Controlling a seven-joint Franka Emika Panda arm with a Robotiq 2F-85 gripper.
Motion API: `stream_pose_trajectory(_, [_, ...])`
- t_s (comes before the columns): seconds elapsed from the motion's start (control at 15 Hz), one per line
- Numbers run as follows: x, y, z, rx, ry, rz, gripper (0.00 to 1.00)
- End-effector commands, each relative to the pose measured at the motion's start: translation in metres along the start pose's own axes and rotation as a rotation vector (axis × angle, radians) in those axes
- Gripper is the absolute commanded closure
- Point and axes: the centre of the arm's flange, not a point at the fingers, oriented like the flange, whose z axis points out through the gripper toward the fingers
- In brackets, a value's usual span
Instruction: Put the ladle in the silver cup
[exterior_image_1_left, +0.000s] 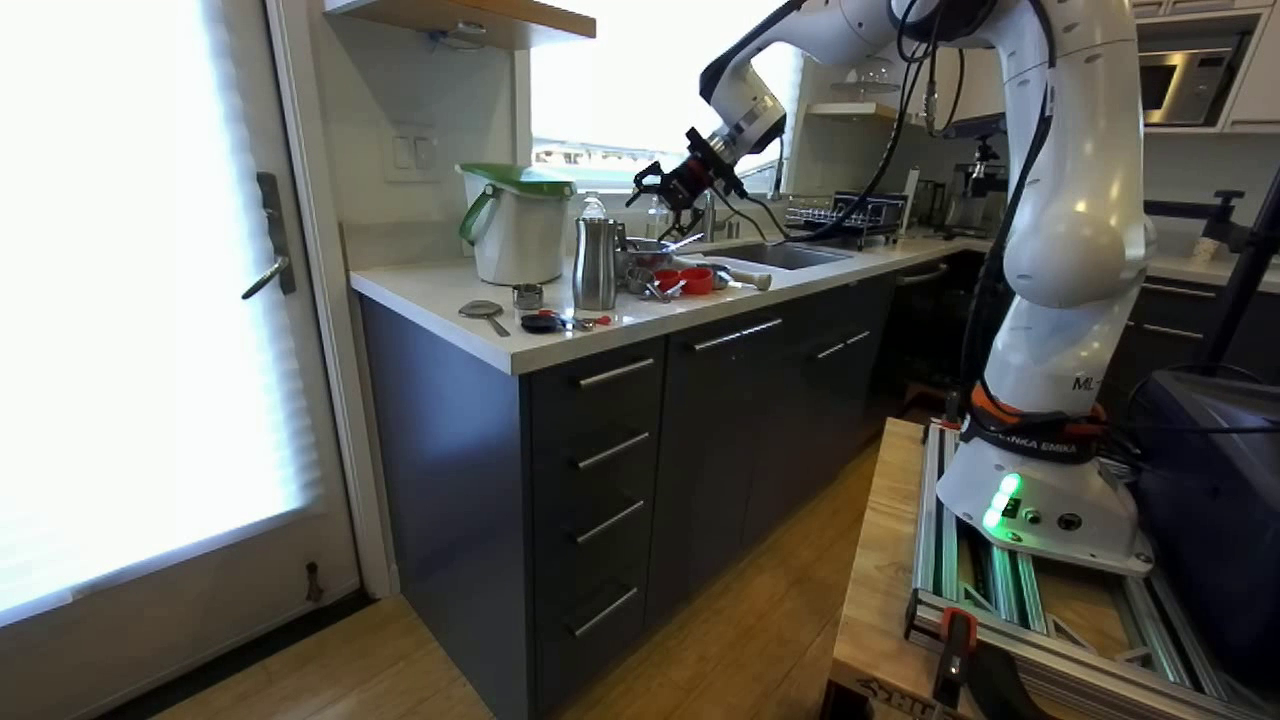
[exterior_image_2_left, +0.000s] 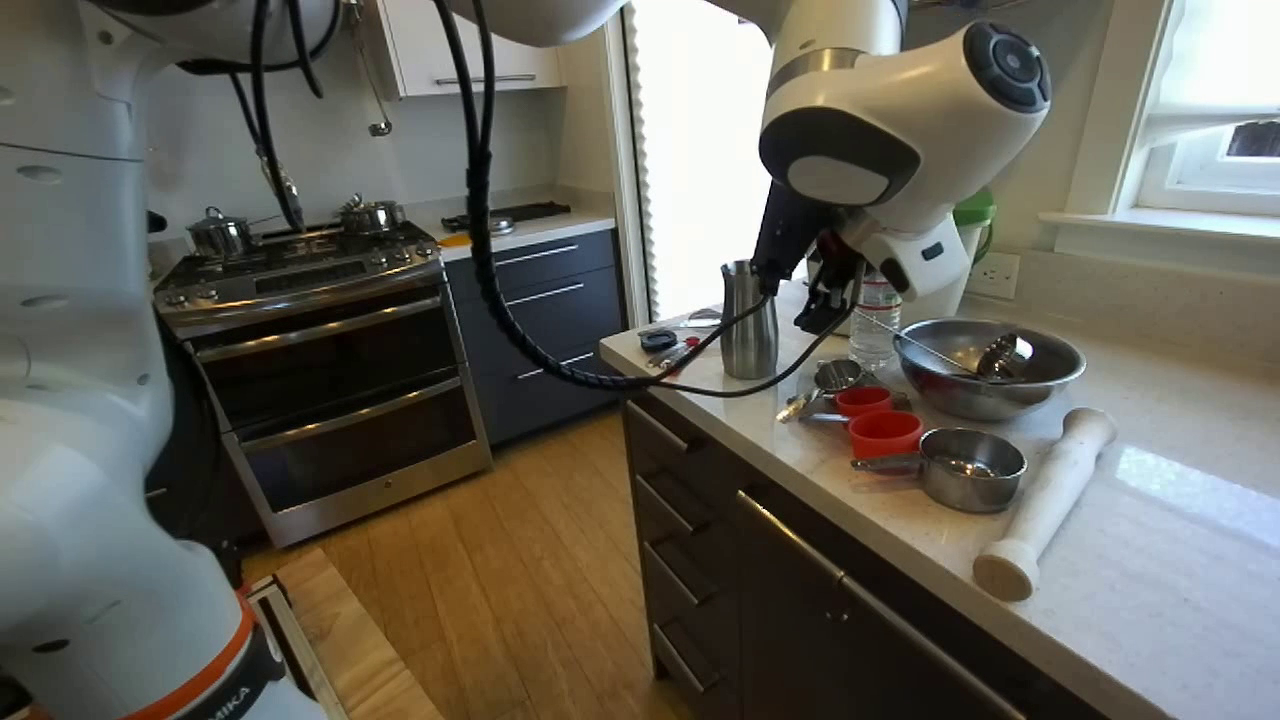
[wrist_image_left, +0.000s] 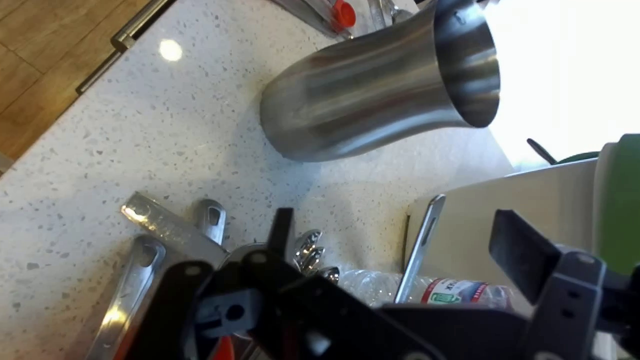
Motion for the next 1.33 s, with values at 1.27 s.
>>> stream_pose_trajectory(1.27, [0.023,0.046,0.037,0.423,0.062,0.326,0.0])
